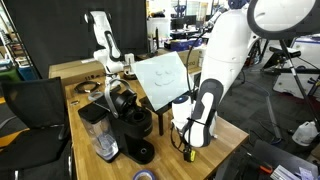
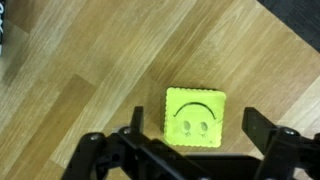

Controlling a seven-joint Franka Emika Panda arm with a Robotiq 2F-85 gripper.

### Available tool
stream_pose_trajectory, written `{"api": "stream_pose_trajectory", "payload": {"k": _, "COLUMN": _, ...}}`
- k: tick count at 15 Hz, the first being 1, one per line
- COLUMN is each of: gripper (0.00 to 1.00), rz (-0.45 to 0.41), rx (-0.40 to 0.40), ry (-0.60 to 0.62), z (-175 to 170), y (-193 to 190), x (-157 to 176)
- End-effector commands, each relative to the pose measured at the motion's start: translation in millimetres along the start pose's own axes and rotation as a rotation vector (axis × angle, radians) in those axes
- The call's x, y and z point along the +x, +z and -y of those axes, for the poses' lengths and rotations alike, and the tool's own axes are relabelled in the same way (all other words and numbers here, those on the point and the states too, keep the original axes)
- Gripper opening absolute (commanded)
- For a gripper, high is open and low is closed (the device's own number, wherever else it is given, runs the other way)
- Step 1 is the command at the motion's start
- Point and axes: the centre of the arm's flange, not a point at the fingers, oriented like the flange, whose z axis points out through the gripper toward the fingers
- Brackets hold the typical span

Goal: Use the yellow eraser to clean the whiteboard

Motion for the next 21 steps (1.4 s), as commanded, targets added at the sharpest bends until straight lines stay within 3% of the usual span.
{"api": "stream_pose_trajectory", "payload": {"k": 1, "gripper": 1.00, "rz": -0.012, "rx": -0.026, "ry": -0.005, "z": -1.4, "y": 3.3, "x": 5.8}}
{"api": "stream_pose_trajectory", "payload": {"k": 13, "gripper": 1.00, "rz": -0.017, "rx": -0.027, "ry": -0.014, "z": -0.2, "y": 7.0, "x": 11.5}}
{"api": "stream_pose_trajectory", "payload": {"k": 14, "gripper": 0.75, "rz": -0.017, "rx": -0.027, "ry": -0.014, "z": 0.0, "y": 7.1, "x": 11.4}}
{"api": "stream_pose_trajectory", "payload": {"k": 15, "gripper": 0.74, "rz": -0.015, "rx": -0.028, "ry": -0.014, "z": 0.0, "y": 7.2, "x": 11.2}}
{"api": "stream_pose_trajectory", "payload": {"k": 21, "gripper": 0.31, "rz": -0.007, "rx": -0.027, "ry": -0.012, "z": -1.0, "y": 7.5, "x": 10.4}}
